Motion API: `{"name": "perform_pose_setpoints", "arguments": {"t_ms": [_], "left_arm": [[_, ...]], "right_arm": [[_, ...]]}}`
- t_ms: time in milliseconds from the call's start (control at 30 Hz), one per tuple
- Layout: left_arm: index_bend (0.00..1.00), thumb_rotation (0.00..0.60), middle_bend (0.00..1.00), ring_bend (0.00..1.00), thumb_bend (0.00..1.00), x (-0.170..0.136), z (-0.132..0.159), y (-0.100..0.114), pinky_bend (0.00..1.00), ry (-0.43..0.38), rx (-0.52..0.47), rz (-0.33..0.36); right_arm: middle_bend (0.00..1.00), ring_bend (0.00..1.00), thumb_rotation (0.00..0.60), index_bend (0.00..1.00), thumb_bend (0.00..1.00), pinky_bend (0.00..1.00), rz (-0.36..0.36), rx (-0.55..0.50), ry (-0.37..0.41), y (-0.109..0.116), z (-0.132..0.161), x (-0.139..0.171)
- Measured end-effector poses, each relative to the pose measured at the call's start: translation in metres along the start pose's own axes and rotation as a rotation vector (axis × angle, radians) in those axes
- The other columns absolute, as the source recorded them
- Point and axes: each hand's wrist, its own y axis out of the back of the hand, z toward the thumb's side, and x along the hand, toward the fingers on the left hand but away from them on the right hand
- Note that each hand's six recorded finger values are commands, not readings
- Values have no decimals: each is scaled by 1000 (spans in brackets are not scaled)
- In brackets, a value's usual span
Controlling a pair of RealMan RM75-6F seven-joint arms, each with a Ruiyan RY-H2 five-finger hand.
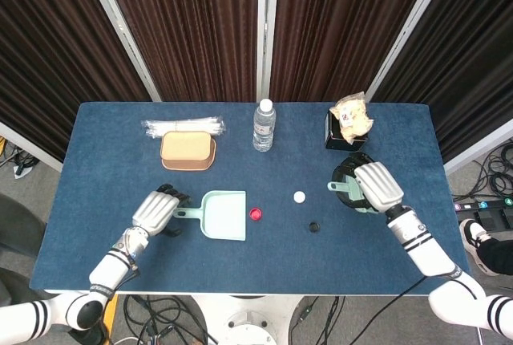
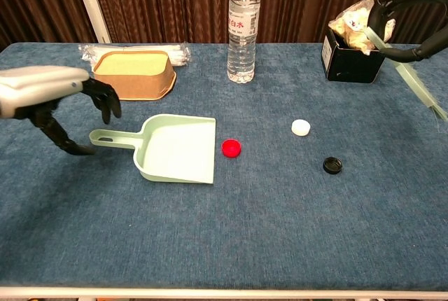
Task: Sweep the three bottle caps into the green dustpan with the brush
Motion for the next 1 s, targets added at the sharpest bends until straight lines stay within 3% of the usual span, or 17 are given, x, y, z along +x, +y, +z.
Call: {"name": "perform_pose_setpoints", "arguments": {"t_ms": [333,1000], "left_arm": [[358,600,389,279,237,18,5,-9,197,60,62,3],[452,600,464,334,284,33,9,-20,209,85,93,-22]], "right_arm": [[569,273,600,644,368,178,10,-10,-5,-5,-5,0],[569,273,600,645,368,178,30,-19,-16,-13,-12,-1]]}}
